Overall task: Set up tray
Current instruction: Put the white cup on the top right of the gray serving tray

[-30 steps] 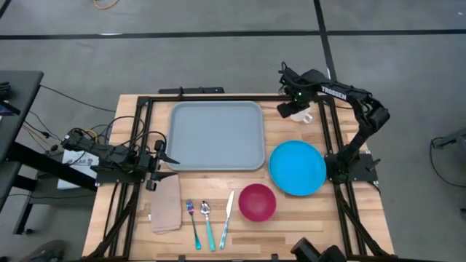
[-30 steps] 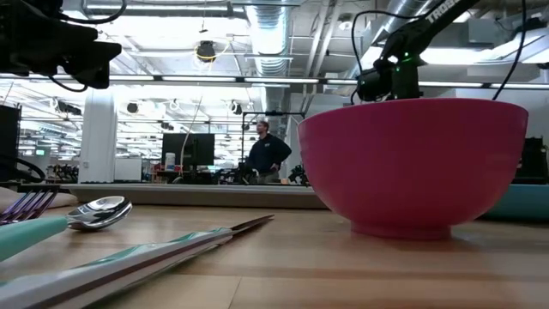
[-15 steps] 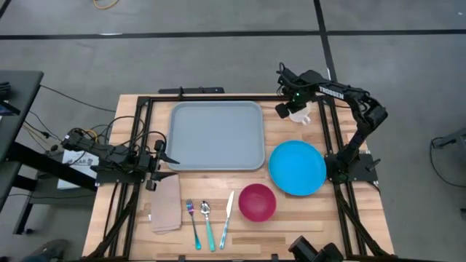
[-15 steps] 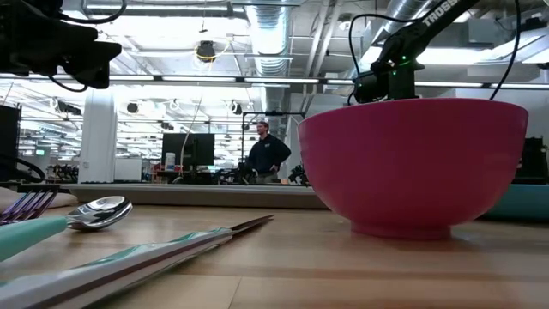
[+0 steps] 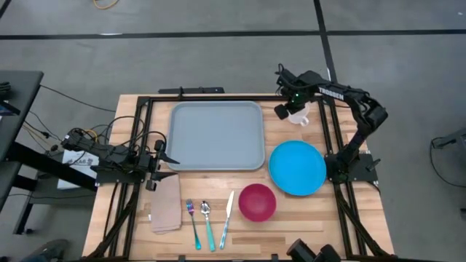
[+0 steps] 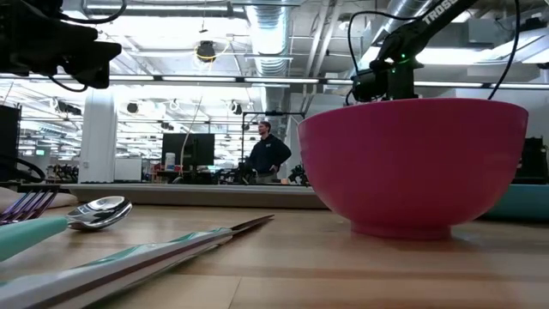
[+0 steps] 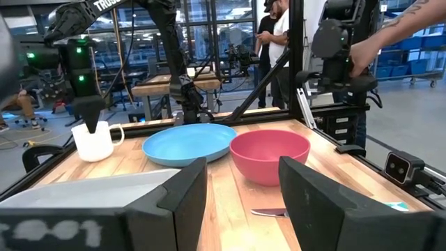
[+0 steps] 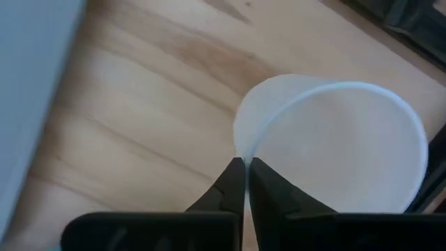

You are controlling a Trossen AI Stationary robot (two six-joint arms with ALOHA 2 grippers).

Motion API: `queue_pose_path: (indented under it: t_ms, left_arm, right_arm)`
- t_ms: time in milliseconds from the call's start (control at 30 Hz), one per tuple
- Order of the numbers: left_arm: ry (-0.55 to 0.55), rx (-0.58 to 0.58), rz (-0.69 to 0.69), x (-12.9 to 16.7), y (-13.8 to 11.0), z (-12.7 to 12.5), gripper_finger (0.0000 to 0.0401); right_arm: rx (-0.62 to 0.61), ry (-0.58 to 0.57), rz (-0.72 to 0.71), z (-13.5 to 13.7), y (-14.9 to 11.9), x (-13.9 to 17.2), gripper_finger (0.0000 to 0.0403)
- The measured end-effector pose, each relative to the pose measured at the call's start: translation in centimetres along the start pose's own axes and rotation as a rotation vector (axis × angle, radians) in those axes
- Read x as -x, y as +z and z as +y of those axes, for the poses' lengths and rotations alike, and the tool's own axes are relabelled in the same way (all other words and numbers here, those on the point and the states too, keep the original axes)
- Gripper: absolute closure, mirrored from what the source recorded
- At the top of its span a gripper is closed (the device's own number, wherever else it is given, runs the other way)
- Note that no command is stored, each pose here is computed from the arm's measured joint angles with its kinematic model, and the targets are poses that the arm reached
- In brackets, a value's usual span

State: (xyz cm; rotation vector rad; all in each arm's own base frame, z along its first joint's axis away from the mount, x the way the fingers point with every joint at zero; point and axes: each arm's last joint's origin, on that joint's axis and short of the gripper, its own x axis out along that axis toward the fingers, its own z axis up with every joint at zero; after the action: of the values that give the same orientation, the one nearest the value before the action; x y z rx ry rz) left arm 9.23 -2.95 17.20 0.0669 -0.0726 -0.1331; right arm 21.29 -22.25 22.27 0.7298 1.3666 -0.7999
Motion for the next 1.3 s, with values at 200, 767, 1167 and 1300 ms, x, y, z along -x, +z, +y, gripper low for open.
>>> queue_pose_path:
  t_ms: [200, 767, 1167, 1300]
  left_arm:
    - [0.000, -0.001, 0.000, 0.0, 0.0, 0.0, 0.0232]
    - [0.000, 0.001, 0.000, 0.0, 0.0, 0.0, 0.0232]
    - [-0.001, 0.002, 0.000, 0.0, 0.0, 0.0, 0.0232]
    - [0.000, 0.001, 0.000, 0.0, 0.0, 0.0, 0.0232]
  right_arm:
    - [0.074, 0.006, -0.039, 1.4, 0.6, 2.9, 0.0400]
    - [0.395, 0.136, -0.289, 11.6, 2.2, 11.5, 0.0402]
    - [0.579, 0.089, -0.182, 16.7, 6.3, 7.1, 0.0403]
    - [0.593, 0.046, -0.122, 16.7, 7.7, 5.2, 0.0403]
